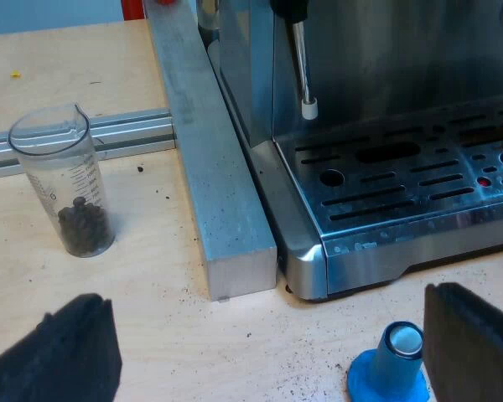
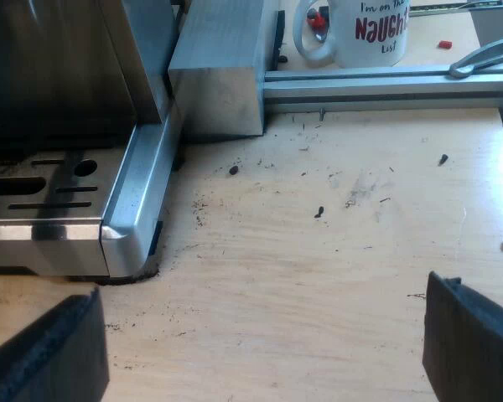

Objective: Pour the beans into the coffee machine

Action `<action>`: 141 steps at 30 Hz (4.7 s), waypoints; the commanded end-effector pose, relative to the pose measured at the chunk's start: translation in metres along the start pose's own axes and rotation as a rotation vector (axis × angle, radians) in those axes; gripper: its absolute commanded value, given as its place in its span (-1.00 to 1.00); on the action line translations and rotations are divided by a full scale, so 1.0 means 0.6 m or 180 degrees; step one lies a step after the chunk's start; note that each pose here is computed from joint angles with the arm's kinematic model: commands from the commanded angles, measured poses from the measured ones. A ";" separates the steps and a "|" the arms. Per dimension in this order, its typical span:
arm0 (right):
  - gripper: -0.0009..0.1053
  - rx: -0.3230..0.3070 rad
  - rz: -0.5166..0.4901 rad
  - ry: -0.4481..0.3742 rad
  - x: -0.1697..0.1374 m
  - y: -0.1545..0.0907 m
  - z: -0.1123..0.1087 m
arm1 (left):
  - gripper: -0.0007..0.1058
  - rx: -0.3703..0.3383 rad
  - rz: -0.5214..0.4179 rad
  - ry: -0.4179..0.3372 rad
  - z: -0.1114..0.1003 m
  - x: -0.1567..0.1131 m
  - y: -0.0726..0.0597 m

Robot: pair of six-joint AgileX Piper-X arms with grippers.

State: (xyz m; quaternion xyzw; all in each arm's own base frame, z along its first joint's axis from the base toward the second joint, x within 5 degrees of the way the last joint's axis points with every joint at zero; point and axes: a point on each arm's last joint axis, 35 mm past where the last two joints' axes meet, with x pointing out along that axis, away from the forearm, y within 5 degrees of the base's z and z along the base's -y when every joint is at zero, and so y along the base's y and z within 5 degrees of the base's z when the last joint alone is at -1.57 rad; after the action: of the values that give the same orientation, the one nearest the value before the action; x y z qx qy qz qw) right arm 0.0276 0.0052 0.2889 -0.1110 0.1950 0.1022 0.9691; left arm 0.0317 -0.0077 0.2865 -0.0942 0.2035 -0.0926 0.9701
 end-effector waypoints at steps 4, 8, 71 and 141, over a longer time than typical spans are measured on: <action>0.48 -0.0031 0.0002 -0.0025 0.001 -0.001 0.005 | 0.42 -0.0020 -0.0008 -0.0002 0.003 0.003 0.000; 0.48 -0.0003 0.0008 -0.0034 0.001 -0.001 0.006 | 0.42 -0.0025 -0.0014 -0.0002 0.003 0.003 0.000; 0.48 -0.1205 0.2788 -0.1168 0.183 0.215 0.209 | 0.52 -0.0150 0.0912 -0.0122 0.000 0.249 0.121; 0.48 -0.0917 0.2700 -0.1452 0.178 0.213 0.231 | -0.92 -0.0121 0.0832 -0.0227 0.030 0.332 0.151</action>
State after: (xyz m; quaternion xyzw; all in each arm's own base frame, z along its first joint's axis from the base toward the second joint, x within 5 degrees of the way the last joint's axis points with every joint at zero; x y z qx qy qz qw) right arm 0.1430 0.1790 0.3429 -0.1328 0.0028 0.5349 0.8344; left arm 0.2331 0.0397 0.2027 -0.0873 0.1845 0.0450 0.9779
